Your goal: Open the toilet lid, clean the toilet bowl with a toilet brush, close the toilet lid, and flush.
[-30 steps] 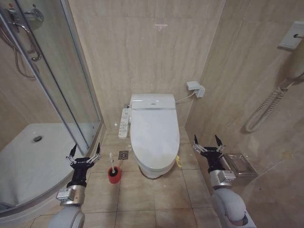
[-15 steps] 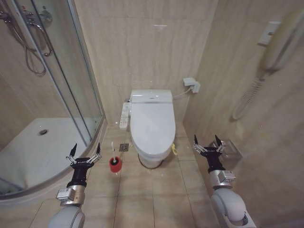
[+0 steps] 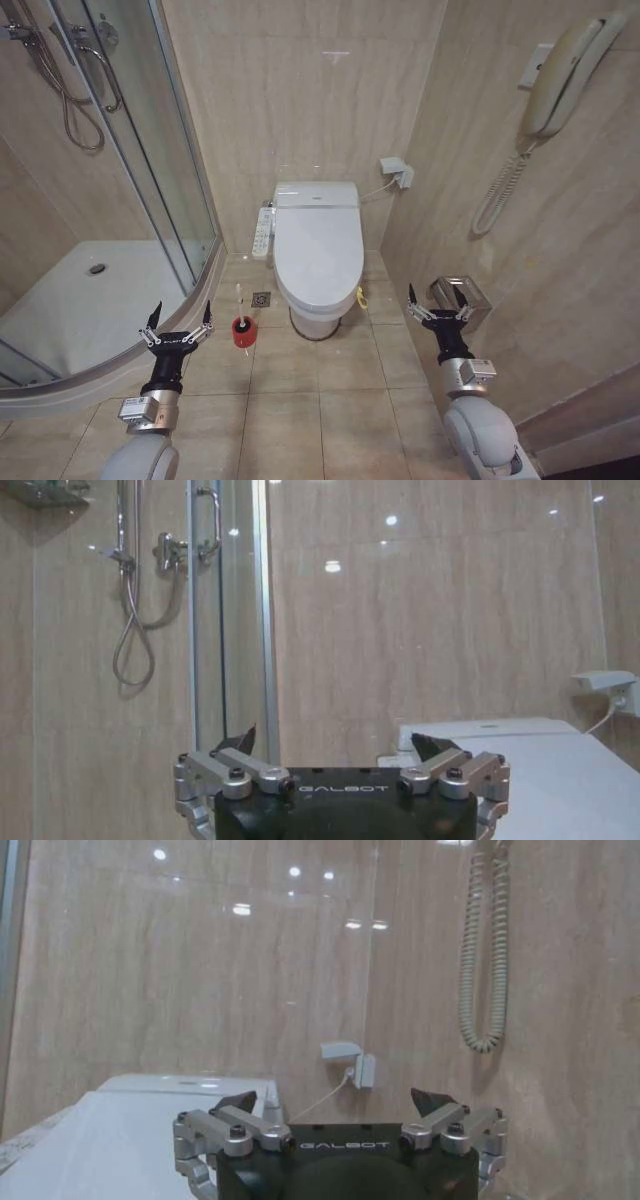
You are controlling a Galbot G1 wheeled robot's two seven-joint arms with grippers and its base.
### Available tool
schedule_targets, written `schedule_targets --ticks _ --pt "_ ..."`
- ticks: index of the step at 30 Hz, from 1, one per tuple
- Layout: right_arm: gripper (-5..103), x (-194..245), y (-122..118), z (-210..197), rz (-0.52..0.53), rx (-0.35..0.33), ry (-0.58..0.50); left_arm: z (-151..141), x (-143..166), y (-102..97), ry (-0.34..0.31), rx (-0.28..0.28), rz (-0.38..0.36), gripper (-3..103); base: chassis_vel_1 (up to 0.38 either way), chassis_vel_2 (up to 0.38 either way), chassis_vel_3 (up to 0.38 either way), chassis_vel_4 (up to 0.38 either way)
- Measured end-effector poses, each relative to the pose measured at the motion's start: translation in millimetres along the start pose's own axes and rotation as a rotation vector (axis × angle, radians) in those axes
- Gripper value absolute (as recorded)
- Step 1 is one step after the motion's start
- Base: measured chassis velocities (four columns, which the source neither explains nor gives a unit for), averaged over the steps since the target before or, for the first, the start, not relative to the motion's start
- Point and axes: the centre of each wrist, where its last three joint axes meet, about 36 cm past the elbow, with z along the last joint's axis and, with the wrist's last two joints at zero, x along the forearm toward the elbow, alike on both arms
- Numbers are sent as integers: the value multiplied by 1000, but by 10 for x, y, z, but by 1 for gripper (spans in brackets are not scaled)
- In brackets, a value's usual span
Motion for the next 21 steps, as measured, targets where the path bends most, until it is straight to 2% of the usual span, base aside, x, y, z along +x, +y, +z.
schedule_targets --ticks 21 --pt "100 1 0 1 0 0 0 0 1 0 0 0 0 100 -2 -1 -3 0"
